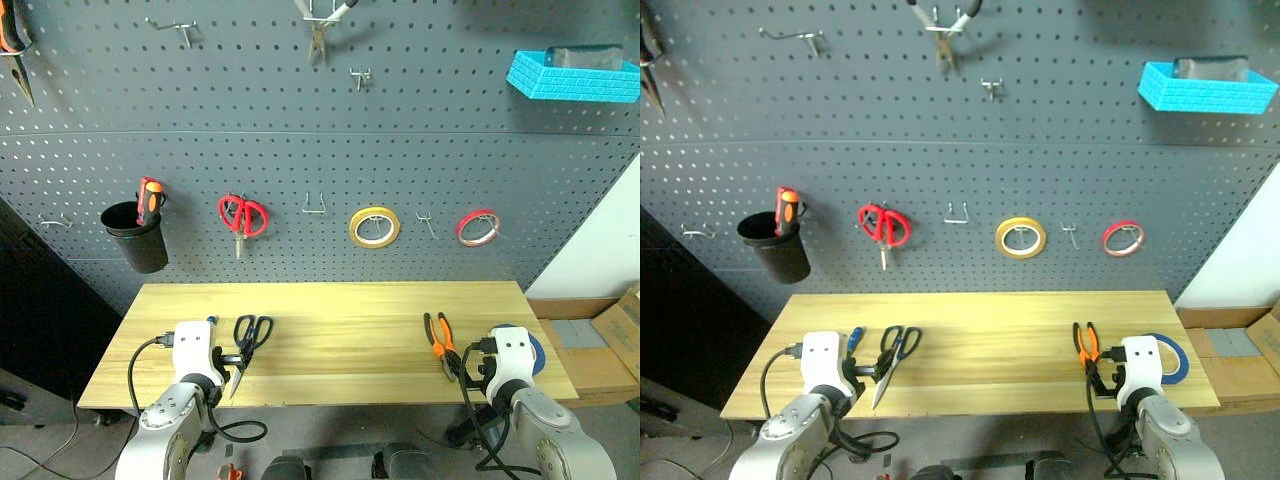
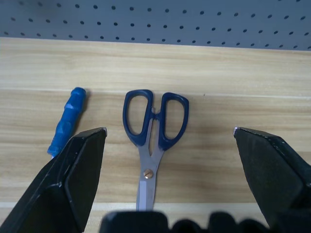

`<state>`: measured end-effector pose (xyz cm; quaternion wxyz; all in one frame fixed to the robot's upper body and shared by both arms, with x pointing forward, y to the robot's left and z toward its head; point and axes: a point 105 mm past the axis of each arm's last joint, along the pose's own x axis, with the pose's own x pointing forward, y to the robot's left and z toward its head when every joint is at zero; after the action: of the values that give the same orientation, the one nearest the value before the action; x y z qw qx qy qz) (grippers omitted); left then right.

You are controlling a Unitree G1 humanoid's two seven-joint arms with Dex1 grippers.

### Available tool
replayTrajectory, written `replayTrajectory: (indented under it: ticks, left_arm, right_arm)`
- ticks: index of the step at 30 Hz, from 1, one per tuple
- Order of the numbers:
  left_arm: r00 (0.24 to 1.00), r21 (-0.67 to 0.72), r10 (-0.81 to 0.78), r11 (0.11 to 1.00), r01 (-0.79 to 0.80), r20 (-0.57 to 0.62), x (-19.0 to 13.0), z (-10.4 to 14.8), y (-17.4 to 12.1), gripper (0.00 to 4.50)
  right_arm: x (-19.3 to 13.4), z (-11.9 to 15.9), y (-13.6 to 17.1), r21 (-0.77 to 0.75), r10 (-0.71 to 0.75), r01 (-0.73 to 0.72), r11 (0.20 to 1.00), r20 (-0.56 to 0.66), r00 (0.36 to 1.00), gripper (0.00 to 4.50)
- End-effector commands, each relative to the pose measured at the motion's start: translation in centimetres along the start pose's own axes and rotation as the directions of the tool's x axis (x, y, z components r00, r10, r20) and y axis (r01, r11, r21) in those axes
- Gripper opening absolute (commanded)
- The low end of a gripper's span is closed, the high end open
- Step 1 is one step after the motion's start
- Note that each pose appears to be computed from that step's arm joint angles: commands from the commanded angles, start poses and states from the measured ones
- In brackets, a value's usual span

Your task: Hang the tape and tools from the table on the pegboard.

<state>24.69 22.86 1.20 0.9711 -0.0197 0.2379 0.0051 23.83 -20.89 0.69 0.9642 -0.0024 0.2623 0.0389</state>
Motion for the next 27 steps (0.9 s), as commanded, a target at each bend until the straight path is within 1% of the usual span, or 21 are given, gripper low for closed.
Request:
replayTrajectory:
  ticks: [1,5,8,15,27]
  left_arm:
    - [0.999,0.013,-0.002,1.000,0.001,0.049,0.0,1.5,0.2,4.49]
    - [0.998,0.009,0.000,1.000,0.000,0.060,0.0,1.6,0.1,4.49]
    - [0.998,0.009,-0.015,1.000,0.015,0.057,0.0,1.5,-0.2,4.49]
    - [0.997,0.014,-0.039,0.999,0.038,0.064,0.1,1.8,-0.8,4.49]
    - [0.998,0.026,-0.014,1.000,0.012,0.069,0.2,2.0,-0.4,4.49]
  right_arm:
    - [-0.1,1.4,-0.3,-0.009,-0.018,0.018,1.000,0.052,0.999,4.49]
    - [-0.1,1.4,-0.5,-0.014,-0.026,0.027,1.000,0.052,0.998,4.49]
    - [-0.1,1.4,-1.4,-0.015,-0.063,0.064,0.998,0.050,0.997,4.49]
    - [-0.1,1.5,-1.4,-0.021,-0.061,0.063,0.998,0.052,0.997,4.49]
    - [0.1,1.7,-2.2,-0.039,-0.078,0.080,0.996,0.053,0.996,4.49]
